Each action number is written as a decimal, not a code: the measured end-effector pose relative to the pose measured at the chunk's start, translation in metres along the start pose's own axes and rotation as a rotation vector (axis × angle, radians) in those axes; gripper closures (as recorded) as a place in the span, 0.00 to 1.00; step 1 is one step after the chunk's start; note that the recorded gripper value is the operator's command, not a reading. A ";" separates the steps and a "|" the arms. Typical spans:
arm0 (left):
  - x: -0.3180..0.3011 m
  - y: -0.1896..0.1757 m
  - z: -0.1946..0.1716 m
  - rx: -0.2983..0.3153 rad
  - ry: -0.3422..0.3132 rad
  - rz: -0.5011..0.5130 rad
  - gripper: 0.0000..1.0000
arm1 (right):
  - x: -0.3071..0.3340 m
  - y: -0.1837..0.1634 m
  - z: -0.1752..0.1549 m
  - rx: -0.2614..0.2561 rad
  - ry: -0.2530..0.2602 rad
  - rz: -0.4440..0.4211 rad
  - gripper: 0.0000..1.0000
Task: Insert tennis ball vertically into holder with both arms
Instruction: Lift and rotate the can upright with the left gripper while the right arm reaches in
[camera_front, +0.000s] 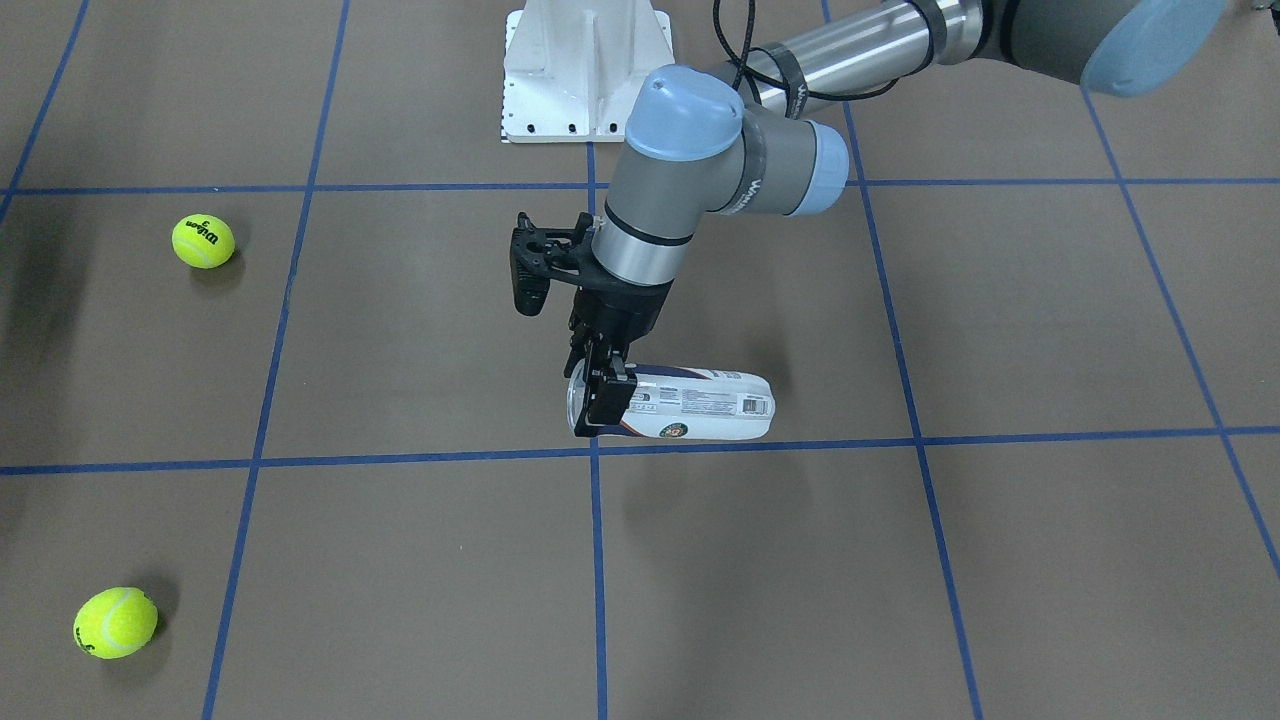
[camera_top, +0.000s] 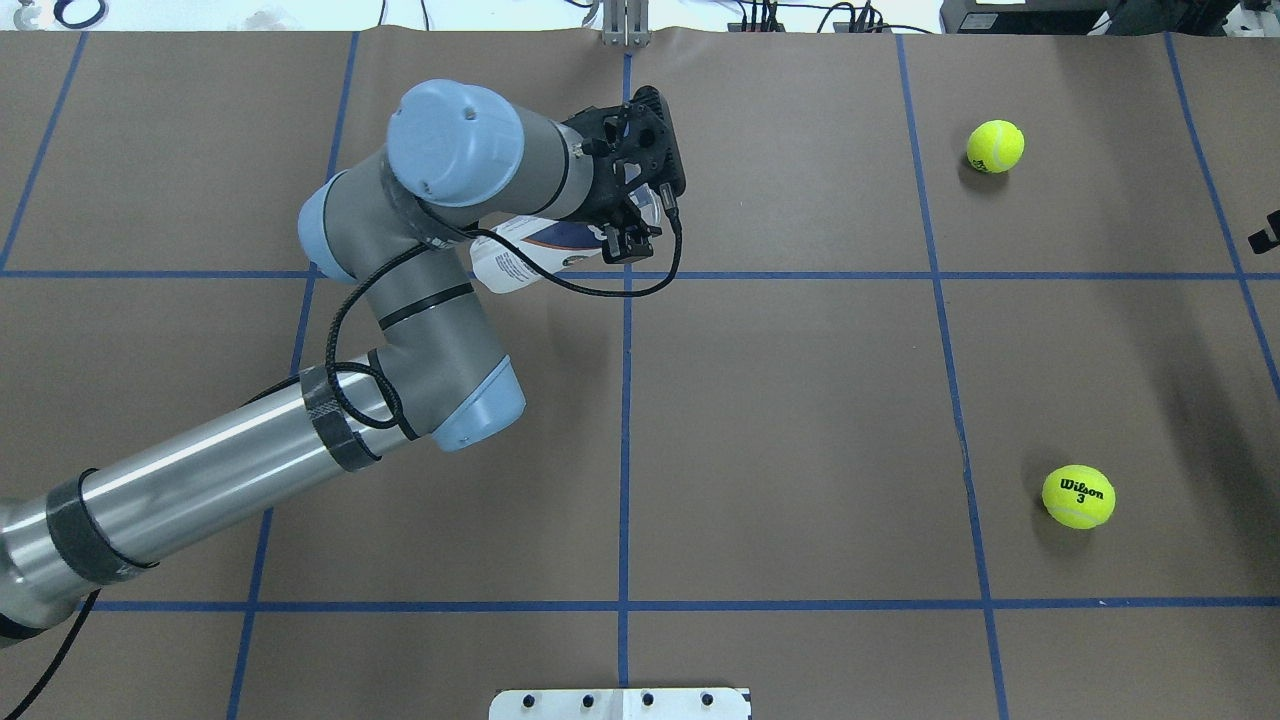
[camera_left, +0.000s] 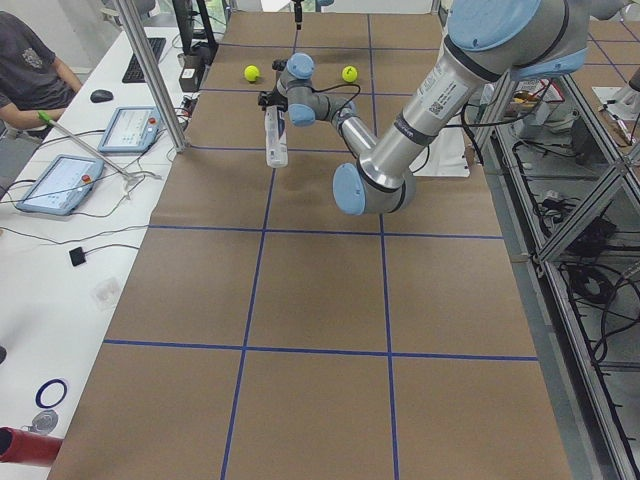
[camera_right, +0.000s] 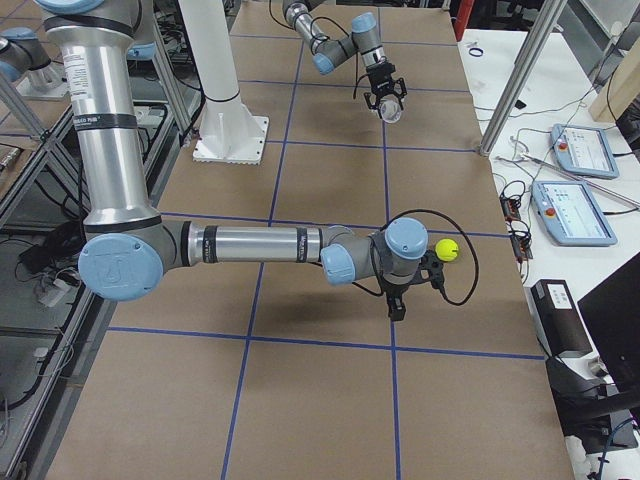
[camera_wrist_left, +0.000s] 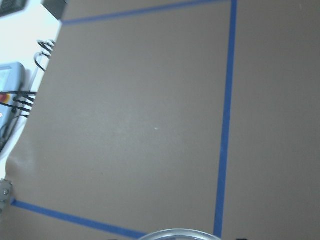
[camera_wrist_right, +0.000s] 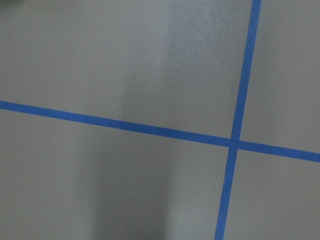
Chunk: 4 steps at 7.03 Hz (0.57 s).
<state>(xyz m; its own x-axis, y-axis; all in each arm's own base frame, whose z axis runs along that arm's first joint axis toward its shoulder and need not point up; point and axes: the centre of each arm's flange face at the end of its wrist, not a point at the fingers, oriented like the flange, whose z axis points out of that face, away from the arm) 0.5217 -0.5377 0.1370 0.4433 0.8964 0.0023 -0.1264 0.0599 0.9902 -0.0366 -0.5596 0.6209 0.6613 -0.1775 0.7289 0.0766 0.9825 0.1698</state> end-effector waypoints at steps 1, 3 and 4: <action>0.000 0.013 -0.015 0.148 -0.011 -0.091 0.24 | -0.009 -0.008 0.005 -0.006 -0.003 -0.013 0.00; -0.001 0.023 -0.042 0.402 -0.067 -0.242 0.24 | -0.026 -0.026 0.010 -0.011 -0.009 -0.023 0.00; 0.000 0.028 -0.051 0.485 -0.087 -0.284 0.26 | -0.039 -0.037 0.009 -0.006 -0.013 -0.005 0.00</action>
<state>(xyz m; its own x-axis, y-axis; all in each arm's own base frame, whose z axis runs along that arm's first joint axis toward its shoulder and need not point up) 0.4728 -0.5140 0.1573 0.4745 0.8336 -0.2827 0.4218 0.0665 0.9042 -0.0725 -0.5896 0.5922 0.6510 -0.1835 0.7366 0.0844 0.9818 0.1700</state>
